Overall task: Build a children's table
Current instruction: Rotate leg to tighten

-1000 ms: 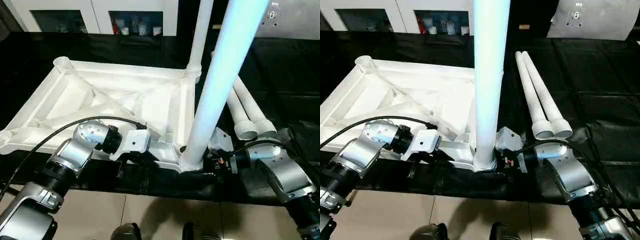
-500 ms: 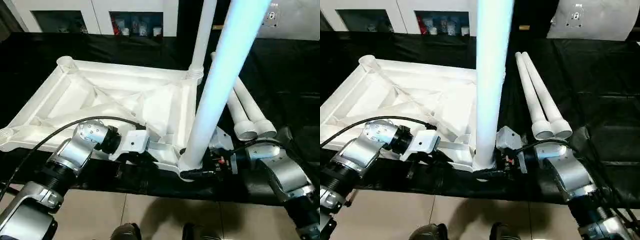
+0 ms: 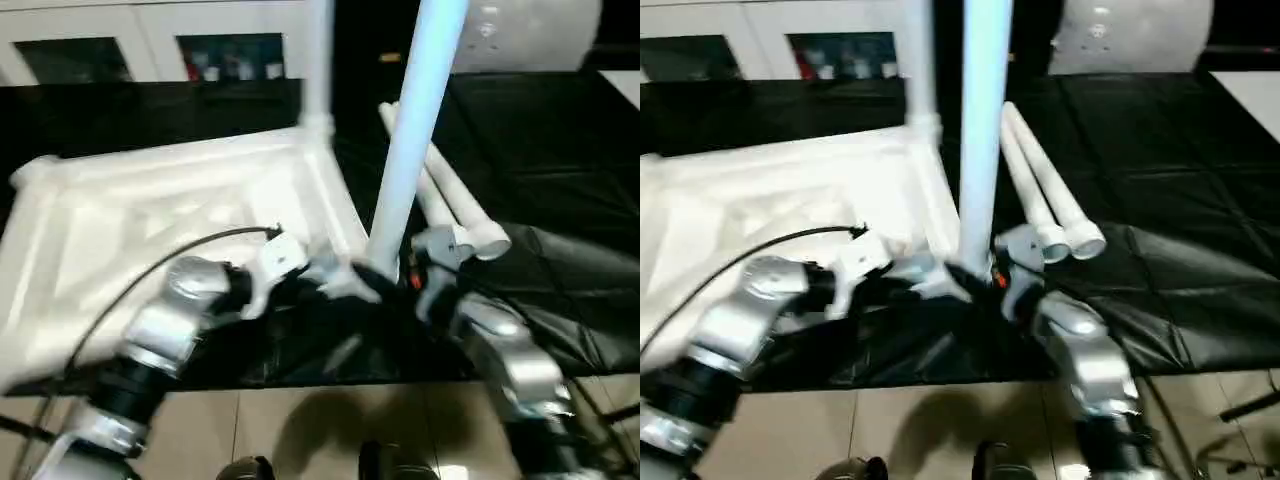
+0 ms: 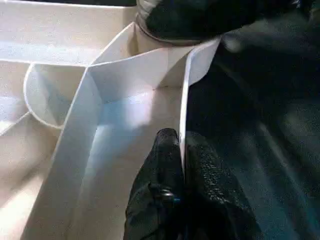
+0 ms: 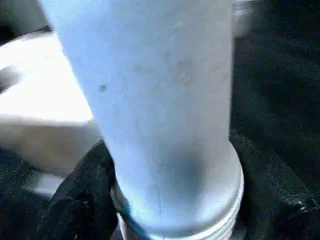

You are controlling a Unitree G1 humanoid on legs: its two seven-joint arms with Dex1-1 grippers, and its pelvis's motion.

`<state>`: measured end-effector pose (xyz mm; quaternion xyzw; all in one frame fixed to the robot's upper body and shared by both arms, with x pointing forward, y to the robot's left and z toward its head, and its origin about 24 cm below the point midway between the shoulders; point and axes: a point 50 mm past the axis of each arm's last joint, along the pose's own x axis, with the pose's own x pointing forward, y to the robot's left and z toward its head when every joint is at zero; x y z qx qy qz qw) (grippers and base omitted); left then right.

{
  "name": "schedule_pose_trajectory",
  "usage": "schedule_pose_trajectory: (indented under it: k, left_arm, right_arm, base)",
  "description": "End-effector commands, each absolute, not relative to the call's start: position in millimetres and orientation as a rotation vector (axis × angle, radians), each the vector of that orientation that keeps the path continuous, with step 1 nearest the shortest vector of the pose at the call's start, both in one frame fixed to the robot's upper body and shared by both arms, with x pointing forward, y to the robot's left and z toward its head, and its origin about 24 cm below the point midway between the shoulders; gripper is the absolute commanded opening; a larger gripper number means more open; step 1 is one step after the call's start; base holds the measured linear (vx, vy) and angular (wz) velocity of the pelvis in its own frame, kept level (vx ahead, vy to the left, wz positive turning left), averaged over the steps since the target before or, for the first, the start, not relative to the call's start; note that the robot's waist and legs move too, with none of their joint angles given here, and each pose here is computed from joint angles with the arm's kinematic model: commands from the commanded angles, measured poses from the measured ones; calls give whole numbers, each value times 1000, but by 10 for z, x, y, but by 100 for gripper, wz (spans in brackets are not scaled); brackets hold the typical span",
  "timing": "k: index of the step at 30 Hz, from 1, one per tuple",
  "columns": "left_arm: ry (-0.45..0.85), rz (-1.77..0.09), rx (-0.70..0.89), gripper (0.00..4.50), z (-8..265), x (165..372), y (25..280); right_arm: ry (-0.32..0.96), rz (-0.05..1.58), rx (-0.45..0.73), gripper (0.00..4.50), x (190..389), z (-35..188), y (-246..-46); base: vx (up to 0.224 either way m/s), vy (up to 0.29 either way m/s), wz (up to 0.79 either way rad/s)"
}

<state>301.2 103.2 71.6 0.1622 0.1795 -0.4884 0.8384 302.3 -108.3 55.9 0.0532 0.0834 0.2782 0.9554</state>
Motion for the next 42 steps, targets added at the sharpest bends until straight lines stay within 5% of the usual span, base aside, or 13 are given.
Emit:
schedule_pose_trajectory:
  k: [1,5,7,18,29,42]
  left_arm:
    - [271,-876,270,0,899,3072,849]
    - [232,-847,261,0,980,3011,626]
    - [241,-847,269,0,973,2978,599]
    - [312,-936,400,0,847,2923,950]
    - [382,-1289,557,0,746,2835,1319]
    - [470,-1606,717,0,722,2834,1430]
  right_arm:
    - [269,613,228,277,2949,400,-638]
    - [246,494,227,277,3050,446,-562]
    - [227,489,209,347,3058,467,-550]
    - [103,559,126,439,3002,525,-861]
    - [66,1008,-81,446,2799,699,-1375]
    - [203,1392,-214,430,2749,755,-1405]
  base:
    - [0,0,0]
    - [0,0,0]
    - [0,0,0]
    - [0,0,0]
    - [0,0,0]
    - [0,0,0]
